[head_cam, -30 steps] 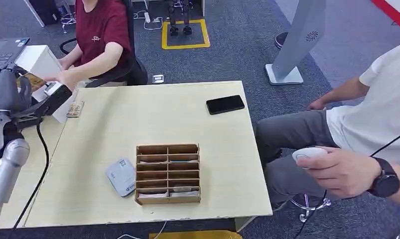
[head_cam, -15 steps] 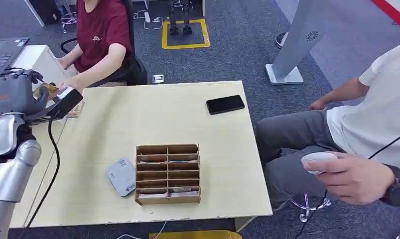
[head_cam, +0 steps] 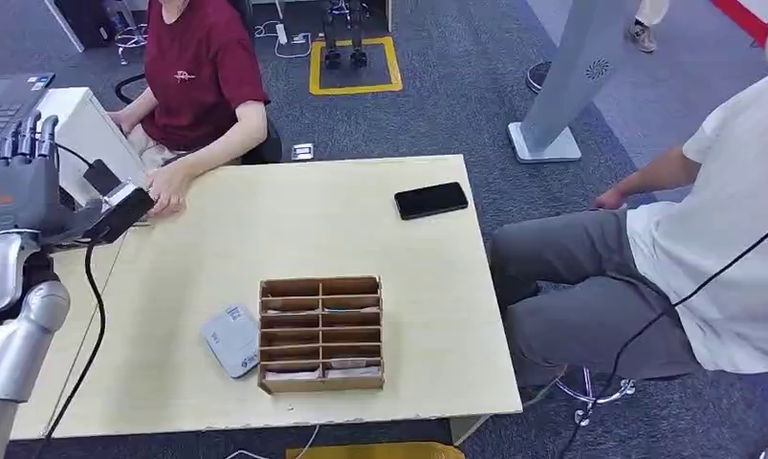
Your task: Pass the card to the sensor for recognition and then transmit it.
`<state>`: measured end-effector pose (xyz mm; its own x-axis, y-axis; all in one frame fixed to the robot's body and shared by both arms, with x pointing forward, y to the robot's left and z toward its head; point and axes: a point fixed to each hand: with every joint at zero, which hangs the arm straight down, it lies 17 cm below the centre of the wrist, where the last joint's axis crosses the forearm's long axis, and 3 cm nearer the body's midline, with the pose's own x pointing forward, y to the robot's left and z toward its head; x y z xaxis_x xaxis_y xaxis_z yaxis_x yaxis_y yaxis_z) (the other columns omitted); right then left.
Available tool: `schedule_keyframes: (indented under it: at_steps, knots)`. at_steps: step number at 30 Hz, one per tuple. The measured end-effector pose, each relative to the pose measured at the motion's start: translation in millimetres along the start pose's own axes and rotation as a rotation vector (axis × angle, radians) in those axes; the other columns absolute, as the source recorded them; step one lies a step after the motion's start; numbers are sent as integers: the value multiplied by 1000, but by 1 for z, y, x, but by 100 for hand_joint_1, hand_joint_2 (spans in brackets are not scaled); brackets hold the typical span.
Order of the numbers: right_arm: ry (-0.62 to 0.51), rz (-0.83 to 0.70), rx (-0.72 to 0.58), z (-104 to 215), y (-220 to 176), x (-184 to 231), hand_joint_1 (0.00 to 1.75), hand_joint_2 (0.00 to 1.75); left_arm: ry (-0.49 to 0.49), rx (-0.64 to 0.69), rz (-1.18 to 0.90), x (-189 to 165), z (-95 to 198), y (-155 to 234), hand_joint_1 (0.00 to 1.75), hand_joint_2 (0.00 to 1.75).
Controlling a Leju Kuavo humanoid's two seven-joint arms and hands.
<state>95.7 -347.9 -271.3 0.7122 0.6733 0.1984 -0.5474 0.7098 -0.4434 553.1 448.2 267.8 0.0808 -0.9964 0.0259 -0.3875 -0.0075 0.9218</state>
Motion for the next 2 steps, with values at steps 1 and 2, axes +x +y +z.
schedule_keyframes:
  at_steps: [1, 2]
  knots:
    - [-1, 0, -5, 0, 0, 0, 0, 0, -1, 24, 1, -9, 10, 3, 0, 175]
    - [0, 0, -7, 1, 0, -2, 0, 0, -4, 40, 2, -17, 25, 3, 0, 175]
